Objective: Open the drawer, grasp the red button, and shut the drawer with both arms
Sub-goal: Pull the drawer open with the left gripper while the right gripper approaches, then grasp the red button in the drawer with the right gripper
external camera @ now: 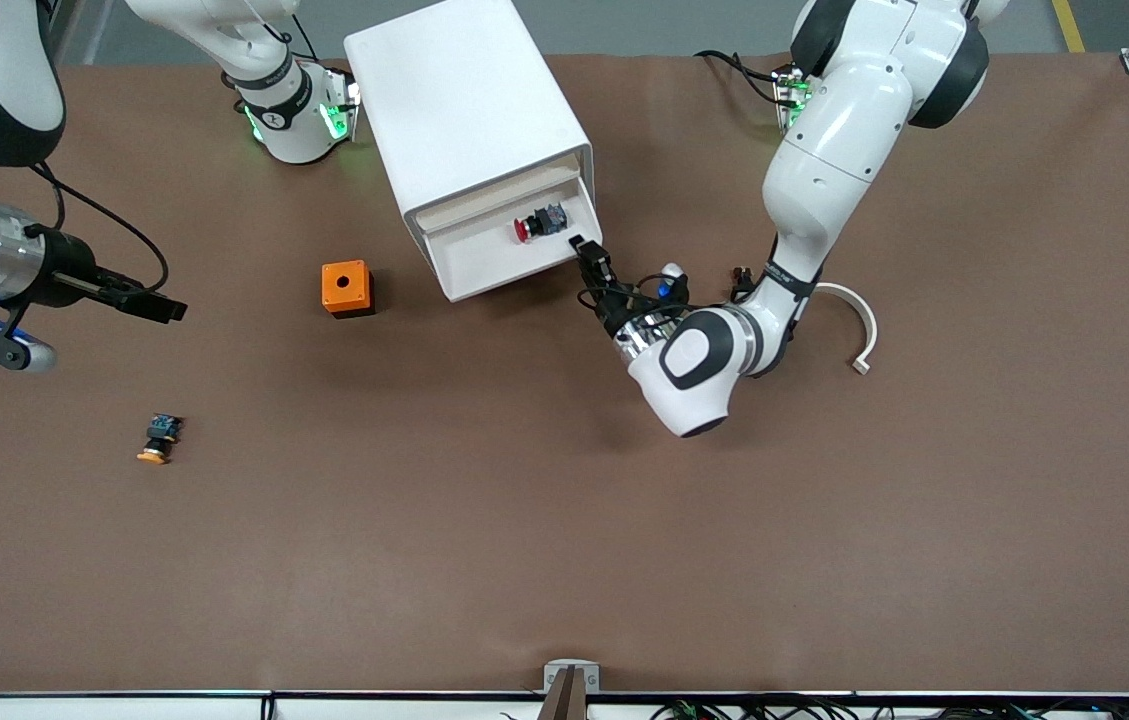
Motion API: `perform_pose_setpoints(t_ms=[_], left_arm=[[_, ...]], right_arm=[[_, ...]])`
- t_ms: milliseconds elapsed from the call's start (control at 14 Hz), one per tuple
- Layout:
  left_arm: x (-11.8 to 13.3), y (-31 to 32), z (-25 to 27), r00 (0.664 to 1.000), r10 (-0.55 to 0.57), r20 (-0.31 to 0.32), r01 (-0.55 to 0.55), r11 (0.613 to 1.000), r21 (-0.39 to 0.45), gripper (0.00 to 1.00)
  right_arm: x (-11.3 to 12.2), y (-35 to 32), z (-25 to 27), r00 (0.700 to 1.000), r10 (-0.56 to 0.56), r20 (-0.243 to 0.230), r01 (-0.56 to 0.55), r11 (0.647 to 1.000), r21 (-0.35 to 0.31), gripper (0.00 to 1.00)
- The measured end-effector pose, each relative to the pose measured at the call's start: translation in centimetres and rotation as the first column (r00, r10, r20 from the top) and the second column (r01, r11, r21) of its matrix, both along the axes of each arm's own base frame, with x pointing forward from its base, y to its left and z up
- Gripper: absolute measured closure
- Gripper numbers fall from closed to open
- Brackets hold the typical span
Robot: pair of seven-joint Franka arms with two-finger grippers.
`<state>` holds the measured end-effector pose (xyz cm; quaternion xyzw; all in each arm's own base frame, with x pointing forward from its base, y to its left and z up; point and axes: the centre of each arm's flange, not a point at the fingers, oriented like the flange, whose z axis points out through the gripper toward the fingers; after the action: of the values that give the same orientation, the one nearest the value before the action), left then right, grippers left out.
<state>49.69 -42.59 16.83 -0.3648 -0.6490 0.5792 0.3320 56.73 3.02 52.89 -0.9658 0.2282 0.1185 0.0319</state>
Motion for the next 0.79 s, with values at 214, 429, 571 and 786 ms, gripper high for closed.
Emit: perform_pose_setpoints(t_ms=[214, 429, 571, 786], left_arm=[[1.8, 1.5, 0.2, 0.999, 0.046, 0.015, -0.046, 0.999, -0.001, 0.85], [3.1, 2.7, 0.2, 0.996, 0.085, 0.026, -0.085, 0.996, -0.001, 0.84], [3.6, 3.3, 0.3, 0.994, 0.102, 0.031, -0.102, 0.995, -0.002, 0.82], [4.1, 3.8, 0.3, 0.993, 0.115, 0.034, -0.115, 0.993, -0.003, 0.81]], right_arm=[[-0.4, 4.5, 0.0, 0.999, -0.046, -0.014, 0.046, 0.999, -0.021, 0.0], [-1.3, 10.6, 0.1, 0.995, -0.098, -0.007, 0.097, 0.994, -0.052, 0.0], [-2.1, 14.9, 0.3, 0.99, -0.14, 0.02, 0.141, 0.988, -0.063, 0.0], [-4.2, 21.5, 0.0, 0.981, -0.19, 0.038, 0.192, 0.978, -0.081, 0.0]])
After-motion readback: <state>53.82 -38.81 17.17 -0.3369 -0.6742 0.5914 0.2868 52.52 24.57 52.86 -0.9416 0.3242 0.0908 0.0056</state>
